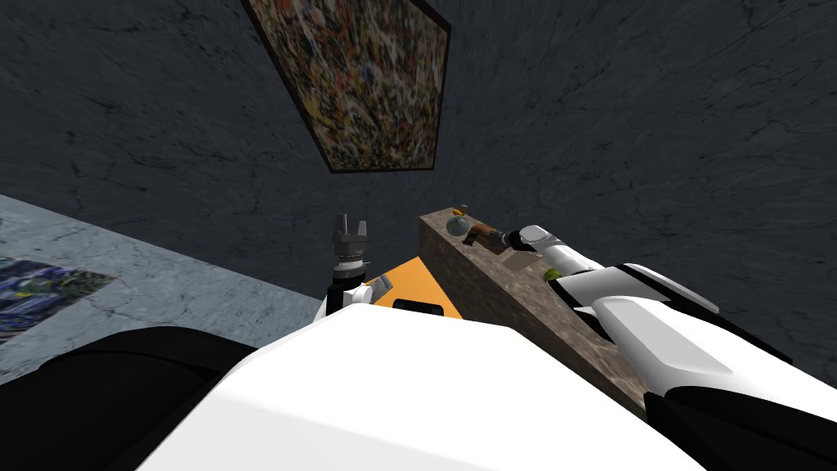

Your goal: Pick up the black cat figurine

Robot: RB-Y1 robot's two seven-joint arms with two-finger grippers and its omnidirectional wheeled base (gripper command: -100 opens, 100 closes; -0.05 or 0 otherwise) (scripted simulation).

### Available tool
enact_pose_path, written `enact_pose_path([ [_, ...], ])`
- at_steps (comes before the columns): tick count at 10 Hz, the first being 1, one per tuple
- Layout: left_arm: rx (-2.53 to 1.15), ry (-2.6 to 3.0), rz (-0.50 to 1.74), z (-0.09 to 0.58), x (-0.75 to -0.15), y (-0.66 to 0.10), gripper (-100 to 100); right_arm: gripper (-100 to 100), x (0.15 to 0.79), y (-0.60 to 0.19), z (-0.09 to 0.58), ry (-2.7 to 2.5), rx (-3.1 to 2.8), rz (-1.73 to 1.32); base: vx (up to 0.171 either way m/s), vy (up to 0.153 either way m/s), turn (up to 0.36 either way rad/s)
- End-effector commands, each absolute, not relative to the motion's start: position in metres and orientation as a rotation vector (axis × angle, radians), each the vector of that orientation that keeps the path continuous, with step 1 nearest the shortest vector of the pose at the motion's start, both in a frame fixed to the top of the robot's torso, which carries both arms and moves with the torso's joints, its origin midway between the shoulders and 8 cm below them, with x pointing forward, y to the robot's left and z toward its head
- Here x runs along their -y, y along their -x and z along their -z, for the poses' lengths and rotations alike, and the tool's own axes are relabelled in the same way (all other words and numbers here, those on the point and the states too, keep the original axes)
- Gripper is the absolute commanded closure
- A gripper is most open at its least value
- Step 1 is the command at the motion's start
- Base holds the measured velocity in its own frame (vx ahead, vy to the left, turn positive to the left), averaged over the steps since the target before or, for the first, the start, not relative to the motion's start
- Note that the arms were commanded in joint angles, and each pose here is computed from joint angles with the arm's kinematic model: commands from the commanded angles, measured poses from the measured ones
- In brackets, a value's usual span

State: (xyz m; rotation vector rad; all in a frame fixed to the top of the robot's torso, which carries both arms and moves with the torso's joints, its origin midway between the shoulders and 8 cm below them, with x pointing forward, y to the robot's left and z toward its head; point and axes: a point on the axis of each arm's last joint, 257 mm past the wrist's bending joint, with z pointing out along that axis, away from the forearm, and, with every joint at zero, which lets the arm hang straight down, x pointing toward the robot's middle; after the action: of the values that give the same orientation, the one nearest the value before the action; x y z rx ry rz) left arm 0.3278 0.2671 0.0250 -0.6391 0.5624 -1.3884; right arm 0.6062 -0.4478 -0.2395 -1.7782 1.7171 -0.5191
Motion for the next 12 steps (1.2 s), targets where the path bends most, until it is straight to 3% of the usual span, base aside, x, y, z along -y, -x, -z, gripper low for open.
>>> enact_pose_path([
  [1,-0.562,0.639,1.388,-0.025,-0.267,-0.328,0,-100,0.448,-0.606,0.240,1.778,-1.717,0.519,0.000,0.000,0.000],
  [2,-0.562,0.639,1.388,-0.025,-0.267,-0.328,0,100,0.448,-0.606,0.239,1.777,-1.718,0.519,0.000,0.000,0.000],
  [6,-0.562,0.639,1.388,-0.025,-0.267,-0.328,0,100,0.448,-0.606,0.239,1.777,-1.718,0.519,0.000,0.000,0.000],
  [8,-0.562,0.639,1.388,-0.025,-0.267,-0.328,0,-100,0.453,-0.607,0.235,1.792,-1.705,0.536,-0.036,0.027,0.049],
  [12,-0.562,0.639,1.389,-0.025,-0.267,-0.328,0,-100,0.464,-0.609,0.219,1.820,-1.687,0.571,-0.089,0.098,0.033],
])
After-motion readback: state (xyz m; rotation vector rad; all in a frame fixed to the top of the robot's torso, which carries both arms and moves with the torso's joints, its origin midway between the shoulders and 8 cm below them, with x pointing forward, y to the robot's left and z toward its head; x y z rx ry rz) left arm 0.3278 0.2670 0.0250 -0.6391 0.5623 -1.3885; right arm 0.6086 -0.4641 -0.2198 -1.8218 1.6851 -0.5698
